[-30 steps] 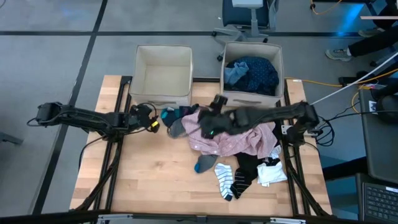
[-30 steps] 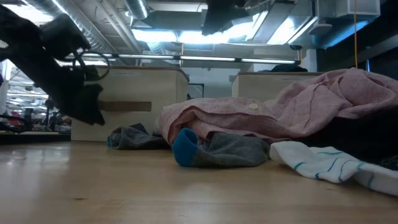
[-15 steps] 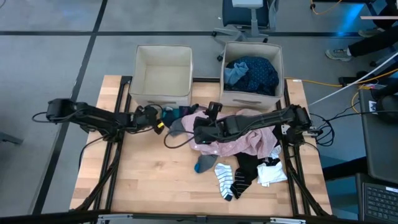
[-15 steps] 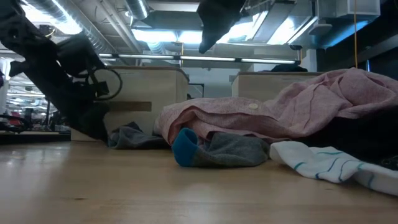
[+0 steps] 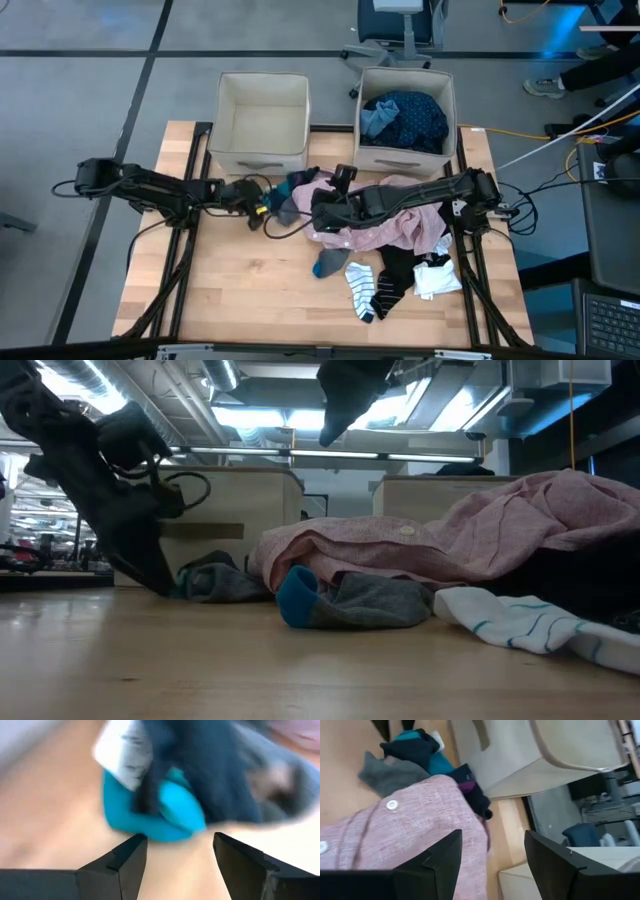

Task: Sort clothes
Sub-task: Put the light blue sock into the right laundry organizer

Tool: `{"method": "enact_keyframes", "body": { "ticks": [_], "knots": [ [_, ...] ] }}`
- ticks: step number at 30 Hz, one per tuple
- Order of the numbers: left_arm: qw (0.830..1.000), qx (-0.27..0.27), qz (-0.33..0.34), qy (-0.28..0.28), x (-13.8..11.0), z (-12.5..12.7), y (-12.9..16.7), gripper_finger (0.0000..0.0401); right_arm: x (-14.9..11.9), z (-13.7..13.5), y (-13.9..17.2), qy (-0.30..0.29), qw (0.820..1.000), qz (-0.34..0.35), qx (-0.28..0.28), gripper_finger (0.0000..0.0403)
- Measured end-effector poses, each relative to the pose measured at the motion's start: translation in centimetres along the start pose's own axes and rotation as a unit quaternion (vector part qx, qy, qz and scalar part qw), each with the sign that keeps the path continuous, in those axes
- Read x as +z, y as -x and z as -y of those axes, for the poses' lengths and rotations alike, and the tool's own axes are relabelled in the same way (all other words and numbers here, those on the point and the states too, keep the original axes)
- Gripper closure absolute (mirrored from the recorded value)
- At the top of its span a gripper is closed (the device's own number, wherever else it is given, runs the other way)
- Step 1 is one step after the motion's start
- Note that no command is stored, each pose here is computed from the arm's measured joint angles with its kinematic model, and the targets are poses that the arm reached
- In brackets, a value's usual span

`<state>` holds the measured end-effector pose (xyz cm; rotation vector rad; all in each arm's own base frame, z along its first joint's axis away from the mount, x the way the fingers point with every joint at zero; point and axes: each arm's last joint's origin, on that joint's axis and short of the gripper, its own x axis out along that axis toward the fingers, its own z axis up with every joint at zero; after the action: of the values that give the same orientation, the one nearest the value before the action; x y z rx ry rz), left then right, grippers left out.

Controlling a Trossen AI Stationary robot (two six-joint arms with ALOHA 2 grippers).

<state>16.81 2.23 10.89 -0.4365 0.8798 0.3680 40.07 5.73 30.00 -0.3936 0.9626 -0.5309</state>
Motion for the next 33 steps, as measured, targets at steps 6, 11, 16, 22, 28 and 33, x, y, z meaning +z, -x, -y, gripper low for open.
{"method": "enact_keyframes", "body": {
  "ticks": [6,11,16,22,28,33],
  "knots": [
    [0.993,-0.113,-0.013,-0.027,0.0,2.2,1.2,0.0184,0.2,-0.2,0.0,-0.003,0.999,0.006,0.033,0.0187],
    [0.999,-0.033,-0.006,0.006,0.8,2.0,2.7,0.0184,0.2,-0.3,-0.1,0.006,0.999,0.007,0.033,0.0187],
    [0.992,0.118,0.02,0.04,0.5,0.7,4.1,0.0184,0.2,-0.3,-0.1,0.008,0.999,0.007,0.033,0.0187],
    [0.989,0.141,0.053,-0.002,-0.1,0.2,3.4,0.0184,0.4,-0.3,-0.2,0.017,0.999,0.013,0.033,0.0187],
    [0.988,0.109,0.093,-0.063,-0.8,0.0,2.2,0.0184,0.4,-0.3,-0.2,0.015,0.999,0.015,0.033,0.0187],
    [0.986,0.117,0.077,-0.094,-1.7,-0.4,1.6,0.0184,0.1,-0.7,-0.8,0.019,0.999,0.016,0.032,0.0187]
  ]
}}
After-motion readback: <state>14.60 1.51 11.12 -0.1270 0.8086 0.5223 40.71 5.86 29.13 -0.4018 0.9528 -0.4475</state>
